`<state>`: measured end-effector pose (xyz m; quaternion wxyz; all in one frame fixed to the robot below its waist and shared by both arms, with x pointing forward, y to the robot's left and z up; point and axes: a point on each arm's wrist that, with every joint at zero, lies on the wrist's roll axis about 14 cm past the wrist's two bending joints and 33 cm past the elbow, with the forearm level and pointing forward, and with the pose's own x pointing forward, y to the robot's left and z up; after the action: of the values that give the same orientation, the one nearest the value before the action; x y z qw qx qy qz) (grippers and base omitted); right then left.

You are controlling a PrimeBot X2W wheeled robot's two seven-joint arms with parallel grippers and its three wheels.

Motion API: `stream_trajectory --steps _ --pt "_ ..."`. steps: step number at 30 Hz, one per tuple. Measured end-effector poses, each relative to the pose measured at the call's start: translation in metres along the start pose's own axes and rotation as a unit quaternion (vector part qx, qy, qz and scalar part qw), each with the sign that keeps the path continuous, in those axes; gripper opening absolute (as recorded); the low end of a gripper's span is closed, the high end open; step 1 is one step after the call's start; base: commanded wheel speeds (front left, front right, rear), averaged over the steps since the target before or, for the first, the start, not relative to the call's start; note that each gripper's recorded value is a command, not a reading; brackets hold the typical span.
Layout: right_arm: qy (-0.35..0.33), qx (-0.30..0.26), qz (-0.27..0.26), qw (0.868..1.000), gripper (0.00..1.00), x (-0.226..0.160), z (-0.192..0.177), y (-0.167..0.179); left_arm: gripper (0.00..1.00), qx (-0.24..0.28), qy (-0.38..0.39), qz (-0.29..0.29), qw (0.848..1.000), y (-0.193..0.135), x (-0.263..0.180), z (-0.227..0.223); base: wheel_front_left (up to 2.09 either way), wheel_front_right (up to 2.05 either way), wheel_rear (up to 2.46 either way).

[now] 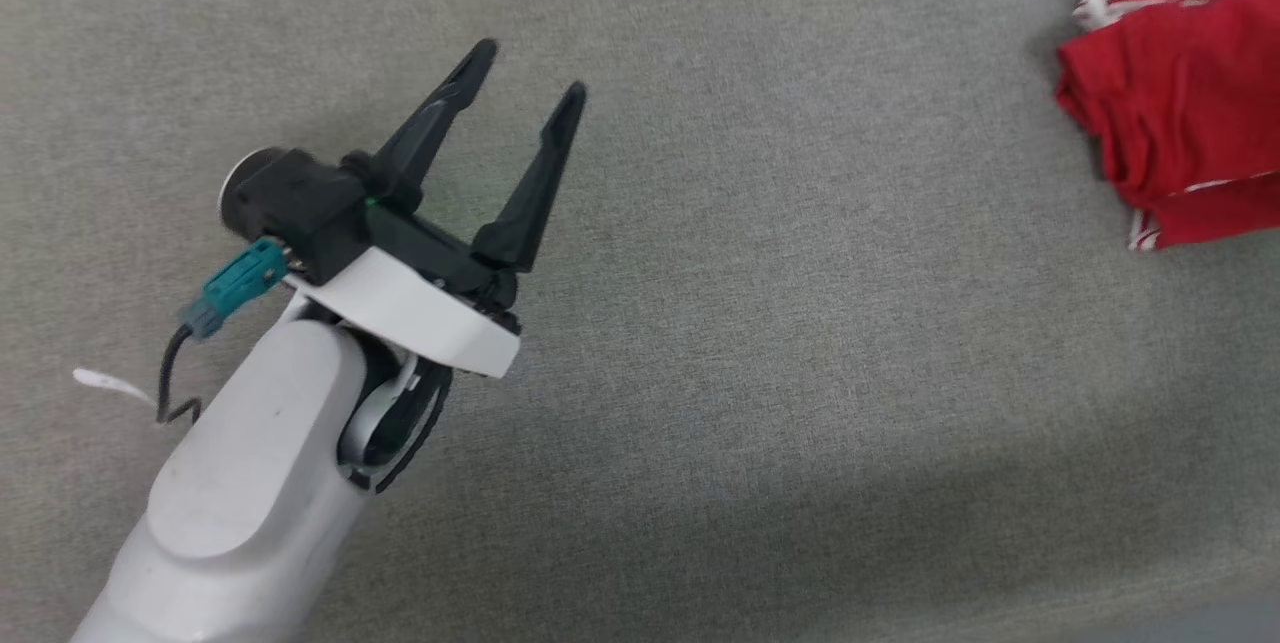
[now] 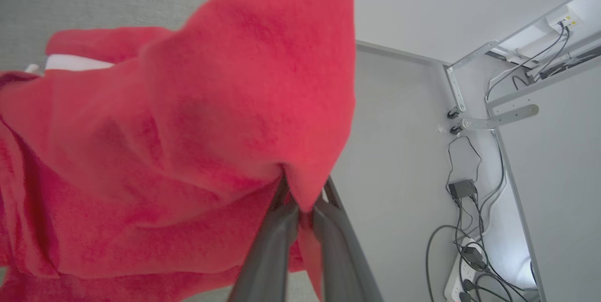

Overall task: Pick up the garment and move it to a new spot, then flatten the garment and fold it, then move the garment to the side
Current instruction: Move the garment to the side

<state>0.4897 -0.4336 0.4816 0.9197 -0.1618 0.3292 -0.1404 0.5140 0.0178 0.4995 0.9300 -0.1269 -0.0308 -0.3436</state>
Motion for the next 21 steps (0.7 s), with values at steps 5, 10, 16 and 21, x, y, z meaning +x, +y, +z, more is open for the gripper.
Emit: stream_trajectory --steps 5,10,16,21 --pt "0.028 -0.002 -0.036 0.999 0.0 0.012 -0.016 -0.016 1.0 -0.008 0.009 -0.029 1.0 -0.011 0.014 -0.013 0.0 0.0 0.0" --pt "0.047 -0.003 -0.05 0.998 0.0 0.026 -0.028 -0.016 1.0 -0.012 0.014 -0.041 0.999 -0.015 0.02 -0.019 0.0 0.0 0.0" --pt "0.055 -0.005 -0.047 0.997 0.0 0.044 -0.036 0.0 1.0 -0.014 0.02 -0.039 0.999 -0.009 0.02 -0.022 0.0 0.0 0.0" --pt "0.065 0.002 -0.038 0.997 0.09 0.056 -0.045 0.016 1.0 -0.013 0.028 -0.028 0.999 -0.001 0.015 -0.026 0.0 0.0 0.0"
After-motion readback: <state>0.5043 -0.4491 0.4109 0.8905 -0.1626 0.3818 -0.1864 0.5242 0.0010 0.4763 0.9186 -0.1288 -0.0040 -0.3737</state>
